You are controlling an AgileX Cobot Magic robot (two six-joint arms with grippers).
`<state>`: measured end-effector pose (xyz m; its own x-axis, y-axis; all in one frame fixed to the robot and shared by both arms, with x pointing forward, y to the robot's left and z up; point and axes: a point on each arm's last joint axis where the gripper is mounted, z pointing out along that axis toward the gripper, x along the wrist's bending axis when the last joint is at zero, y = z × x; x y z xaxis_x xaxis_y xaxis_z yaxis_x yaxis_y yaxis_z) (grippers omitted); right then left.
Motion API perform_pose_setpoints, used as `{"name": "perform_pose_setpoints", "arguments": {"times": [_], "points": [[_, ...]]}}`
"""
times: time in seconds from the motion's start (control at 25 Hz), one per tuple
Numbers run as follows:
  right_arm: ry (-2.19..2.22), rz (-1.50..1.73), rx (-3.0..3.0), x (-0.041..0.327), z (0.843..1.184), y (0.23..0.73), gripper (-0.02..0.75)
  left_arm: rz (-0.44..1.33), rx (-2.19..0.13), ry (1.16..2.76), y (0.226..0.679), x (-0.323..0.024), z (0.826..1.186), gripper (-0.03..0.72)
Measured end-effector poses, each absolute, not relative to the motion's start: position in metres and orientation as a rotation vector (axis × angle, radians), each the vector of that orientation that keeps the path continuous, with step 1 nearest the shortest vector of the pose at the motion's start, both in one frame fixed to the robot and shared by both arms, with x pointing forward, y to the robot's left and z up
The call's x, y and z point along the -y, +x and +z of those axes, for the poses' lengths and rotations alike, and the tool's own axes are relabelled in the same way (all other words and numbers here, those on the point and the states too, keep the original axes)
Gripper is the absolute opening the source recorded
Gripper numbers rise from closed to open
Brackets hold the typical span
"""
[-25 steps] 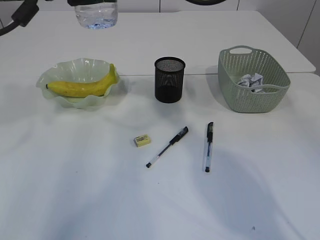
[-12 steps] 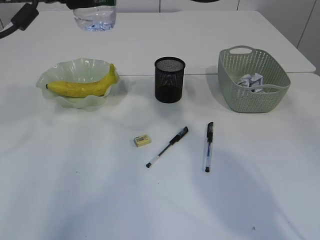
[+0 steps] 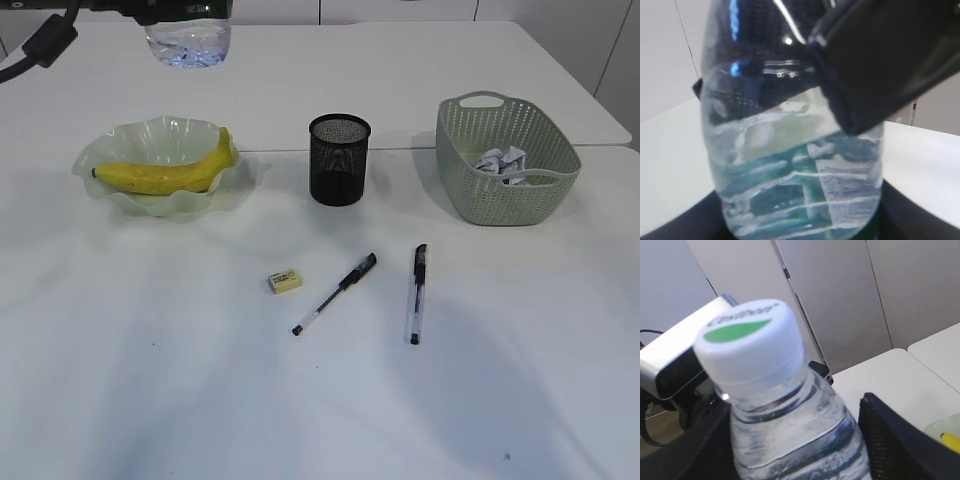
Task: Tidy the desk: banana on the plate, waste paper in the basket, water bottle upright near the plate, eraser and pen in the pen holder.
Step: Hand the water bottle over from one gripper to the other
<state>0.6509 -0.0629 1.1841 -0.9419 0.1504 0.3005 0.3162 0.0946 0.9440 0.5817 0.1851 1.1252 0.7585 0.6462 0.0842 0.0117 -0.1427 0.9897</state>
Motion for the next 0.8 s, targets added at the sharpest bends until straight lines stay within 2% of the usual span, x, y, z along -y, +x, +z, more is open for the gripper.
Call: {"name": "perform_pose_setpoints", "arguments": {"times": [0.16,0.44,0.8], "points": [[-0.488,-1.971,2.22,0.0629,1.1841,0.6509,0.532,0.6,-0.531,1.642,0.5817,-0.1851,1.125,0.389],[-0.555,-1.933,2.196,0.0633,1.1837,0.651,0.582,0.61,-0.531,1.648,0.5822,-0.1855,1.1244,0.389],[-0.623,-1.865,2.263,0.0653,1.1801,0.652,0.591,0.626,-0.556,1.659,0.5855,-0.187,1.121,0.389]]}}
